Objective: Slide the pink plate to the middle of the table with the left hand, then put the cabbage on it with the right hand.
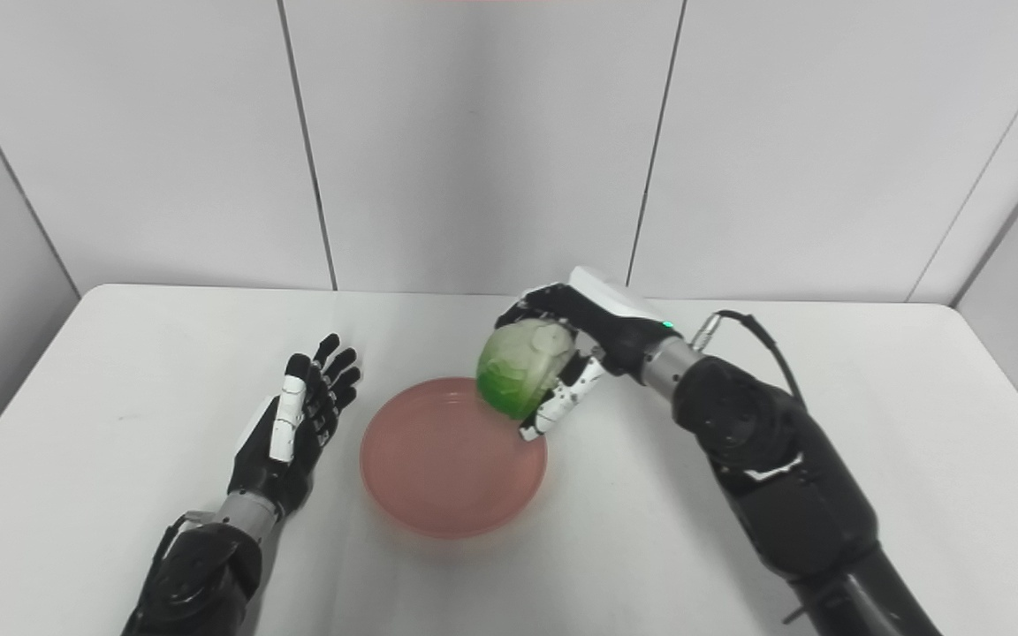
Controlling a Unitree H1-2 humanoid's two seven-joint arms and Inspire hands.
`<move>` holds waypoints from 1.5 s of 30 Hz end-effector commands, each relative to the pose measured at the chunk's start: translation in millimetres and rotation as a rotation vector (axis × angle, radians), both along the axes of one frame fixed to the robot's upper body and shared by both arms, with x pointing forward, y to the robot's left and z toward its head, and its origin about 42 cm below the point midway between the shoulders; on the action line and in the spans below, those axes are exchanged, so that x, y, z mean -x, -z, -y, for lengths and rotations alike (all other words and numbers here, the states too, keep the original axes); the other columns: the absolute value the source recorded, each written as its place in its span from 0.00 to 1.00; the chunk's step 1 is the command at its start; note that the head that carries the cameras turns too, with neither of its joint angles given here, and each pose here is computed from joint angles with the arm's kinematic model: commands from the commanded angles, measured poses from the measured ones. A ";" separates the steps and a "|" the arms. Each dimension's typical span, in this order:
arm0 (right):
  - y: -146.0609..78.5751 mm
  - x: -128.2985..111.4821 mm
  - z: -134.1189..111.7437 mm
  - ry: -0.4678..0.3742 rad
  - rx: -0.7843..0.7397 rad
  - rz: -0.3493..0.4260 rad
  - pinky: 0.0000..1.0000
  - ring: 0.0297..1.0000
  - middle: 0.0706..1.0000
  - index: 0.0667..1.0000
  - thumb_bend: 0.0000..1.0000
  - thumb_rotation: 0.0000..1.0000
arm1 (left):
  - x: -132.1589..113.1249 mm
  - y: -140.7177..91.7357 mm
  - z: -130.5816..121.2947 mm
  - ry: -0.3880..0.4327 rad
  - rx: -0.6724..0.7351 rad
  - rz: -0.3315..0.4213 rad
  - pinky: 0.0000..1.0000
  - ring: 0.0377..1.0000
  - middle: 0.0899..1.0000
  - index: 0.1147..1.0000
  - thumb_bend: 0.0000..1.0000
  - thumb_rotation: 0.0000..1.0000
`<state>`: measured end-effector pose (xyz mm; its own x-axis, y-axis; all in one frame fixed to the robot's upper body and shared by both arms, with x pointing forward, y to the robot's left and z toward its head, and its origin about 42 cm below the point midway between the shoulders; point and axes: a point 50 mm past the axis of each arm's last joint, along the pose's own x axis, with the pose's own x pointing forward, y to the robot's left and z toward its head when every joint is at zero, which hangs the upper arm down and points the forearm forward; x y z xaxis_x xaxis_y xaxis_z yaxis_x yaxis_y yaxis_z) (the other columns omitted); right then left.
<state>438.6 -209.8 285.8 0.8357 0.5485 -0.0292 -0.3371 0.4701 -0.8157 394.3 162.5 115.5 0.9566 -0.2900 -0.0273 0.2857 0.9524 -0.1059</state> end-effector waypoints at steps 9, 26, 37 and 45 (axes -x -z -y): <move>-17.9 -15.9 -42.9 -0.091 -0.003 0.067 0.43 0.42 0.44 0.48 0.52 0.00 | 16.9 31.1 34.2 0.096 -0.048 -0.147 0.96 0.97 0.98 0.99 0.82 1.00; 16.3 -18.8 -65.0 -0.149 0.049 0.016 0.42 0.40 0.45 0.48 0.52 0.00 | 19.5 22.9 37.9 0.104 -0.049 -0.138 0.97 0.97 0.96 0.99 0.79 1.00; 33.2 -15.3 -69.7 -0.168 0.137 0.018 0.44 0.40 0.45 0.47 0.52 0.00 | 17.7 20.9 40.9 0.111 -0.046 -0.131 0.97 0.97 0.97 0.99 0.81 1.00; 41.6 -10.6 -76.3 -0.163 0.217 0.014 0.46 0.40 0.46 0.47 0.52 0.00 | 18.3 19.6 41.5 0.112 -0.061 -0.124 0.96 0.97 0.97 0.99 0.81 1.00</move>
<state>447.4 -140.7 225.9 0.7477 0.6338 -0.1980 -0.4359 0.2435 -0.8664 390.8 145.9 119.6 0.9493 -0.3132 -0.0264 0.3109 0.9480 -0.0678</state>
